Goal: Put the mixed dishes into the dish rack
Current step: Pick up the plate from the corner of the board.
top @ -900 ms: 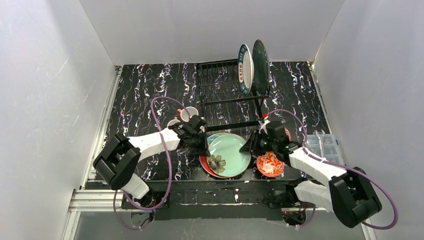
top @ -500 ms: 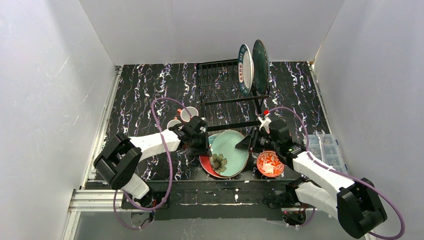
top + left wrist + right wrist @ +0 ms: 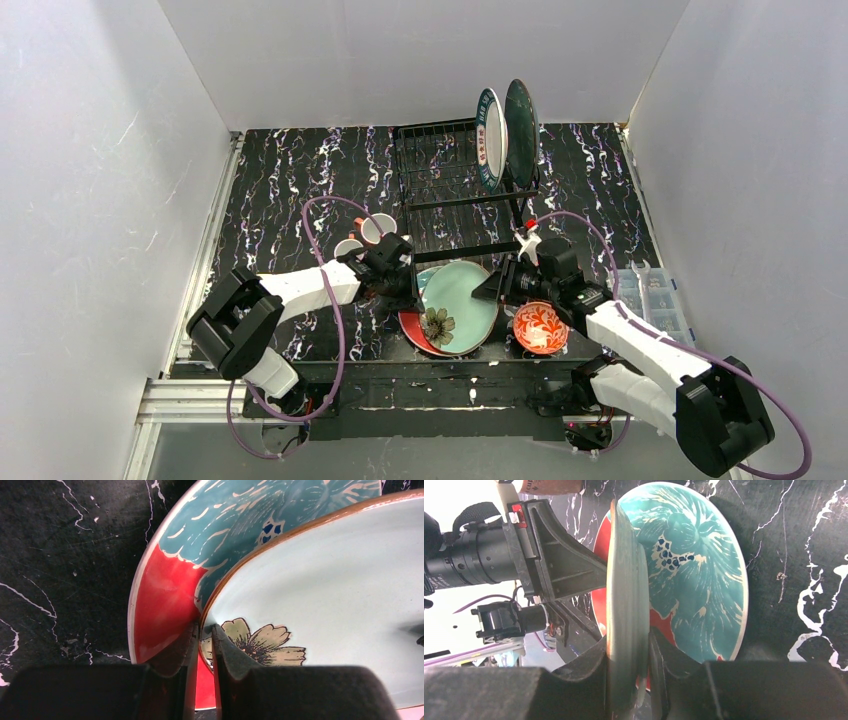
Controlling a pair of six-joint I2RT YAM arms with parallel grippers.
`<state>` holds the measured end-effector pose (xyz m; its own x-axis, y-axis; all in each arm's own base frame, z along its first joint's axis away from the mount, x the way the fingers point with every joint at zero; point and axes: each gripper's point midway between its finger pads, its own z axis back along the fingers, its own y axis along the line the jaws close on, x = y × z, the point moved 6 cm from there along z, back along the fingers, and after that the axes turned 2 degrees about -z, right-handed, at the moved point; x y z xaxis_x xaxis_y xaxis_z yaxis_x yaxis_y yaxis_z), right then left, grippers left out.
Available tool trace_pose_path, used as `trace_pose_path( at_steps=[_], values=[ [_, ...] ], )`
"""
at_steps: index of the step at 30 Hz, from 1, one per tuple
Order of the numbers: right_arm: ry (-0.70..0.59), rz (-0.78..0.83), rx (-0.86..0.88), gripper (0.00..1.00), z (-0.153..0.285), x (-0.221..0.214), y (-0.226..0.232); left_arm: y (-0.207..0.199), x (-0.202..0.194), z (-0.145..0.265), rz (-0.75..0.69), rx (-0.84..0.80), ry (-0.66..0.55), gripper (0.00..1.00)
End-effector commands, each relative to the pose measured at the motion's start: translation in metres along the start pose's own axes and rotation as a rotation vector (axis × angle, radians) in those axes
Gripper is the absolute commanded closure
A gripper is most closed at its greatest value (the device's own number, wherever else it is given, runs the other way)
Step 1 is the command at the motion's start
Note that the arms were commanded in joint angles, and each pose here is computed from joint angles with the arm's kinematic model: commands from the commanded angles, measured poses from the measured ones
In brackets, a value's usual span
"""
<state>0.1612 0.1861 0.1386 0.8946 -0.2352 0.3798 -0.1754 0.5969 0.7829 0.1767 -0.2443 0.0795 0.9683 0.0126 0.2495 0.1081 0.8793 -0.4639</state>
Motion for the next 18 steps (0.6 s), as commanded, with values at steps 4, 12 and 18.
trace_pose_path(
  at_steps=[4, 12, 18],
  values=[
    [0.074, 0.072, 0.177, 0.28, 0.009, 0.003, 0.048, 0.007, -0.019, -0.011, -0.011, 0.022, 0.054, 1.0],
    [0.076, 0.065, 0.176, 0.35, 0.008, 0.002, 0.046, 0.009, -0.02, -0.012, -0.013, 0.028, 0.053, 1.0],
    [0.084, 0.076, 0.108, 0.63, 0.007, 0.001, 0.038, 0.01, -0.021, -0.012, -0.015, 0.035, 0.054, 1.0]
  ],
)
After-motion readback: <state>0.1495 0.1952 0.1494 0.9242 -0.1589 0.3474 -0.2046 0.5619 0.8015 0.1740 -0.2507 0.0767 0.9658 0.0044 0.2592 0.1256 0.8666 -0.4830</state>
